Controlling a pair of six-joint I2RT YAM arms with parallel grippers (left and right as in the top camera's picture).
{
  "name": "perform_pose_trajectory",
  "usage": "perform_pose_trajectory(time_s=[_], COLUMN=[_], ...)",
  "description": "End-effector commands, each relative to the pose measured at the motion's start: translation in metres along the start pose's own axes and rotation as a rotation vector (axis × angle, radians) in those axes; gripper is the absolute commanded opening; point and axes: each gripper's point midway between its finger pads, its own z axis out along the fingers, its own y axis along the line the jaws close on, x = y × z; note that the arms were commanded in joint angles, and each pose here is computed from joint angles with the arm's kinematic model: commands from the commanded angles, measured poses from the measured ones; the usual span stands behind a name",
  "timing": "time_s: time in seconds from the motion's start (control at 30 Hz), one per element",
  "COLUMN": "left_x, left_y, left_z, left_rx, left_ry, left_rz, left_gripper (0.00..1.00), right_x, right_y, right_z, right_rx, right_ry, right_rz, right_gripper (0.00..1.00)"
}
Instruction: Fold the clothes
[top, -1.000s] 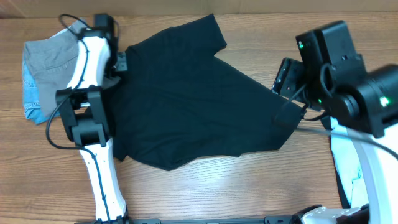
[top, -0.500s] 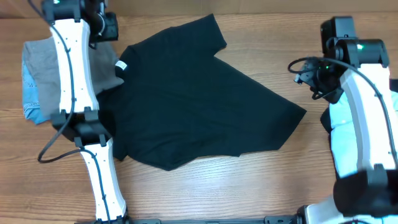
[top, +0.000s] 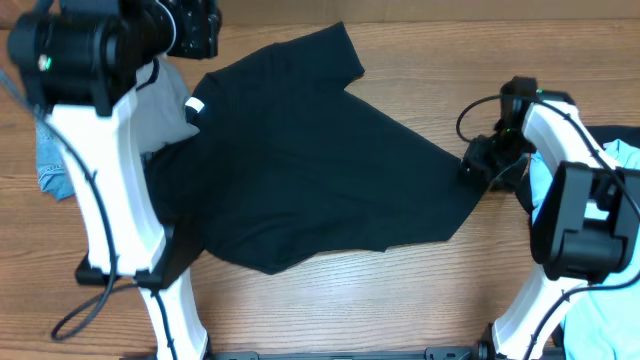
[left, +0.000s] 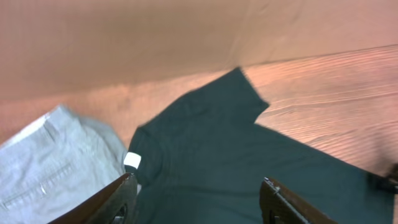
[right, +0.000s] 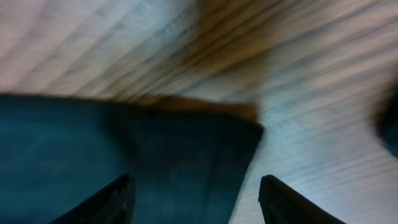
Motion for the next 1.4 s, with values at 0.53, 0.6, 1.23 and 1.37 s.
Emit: perform_pose_trajectory(time_s=[0.53,0.6,1.23,1.37], left_x=[0.006,0.014,0.029,0.029], left_y=[-0.017,-0.015,0.001,-0.002], left_z=[-0.083,-0.070,-0.096,-0.108], left_rx=[-0.049,-0.050,-0.152,-0.145], left_ry=[-0.078,-0.026,-0.011,-0.036], left_rz=[0.064,0.061,0.059,0.059], left_gripper=[0.72,0.72,0.78,0.79], right_x=[-0.120,-0.151,-0.043,-0.009], right_y=[-0.001,0.005,-0.002,0.009], right_z=[-0.054,-0.102,-0.104,-0.069], right_rx=[-0.174,-0.265,-0.314,-0.289], right_ry=[-0.396,-0.512,-0.077,0.052], right_rz=[0.088,0.078,0.065,0.053], right_gripper=[0.04,0.04,0.72,0.69])
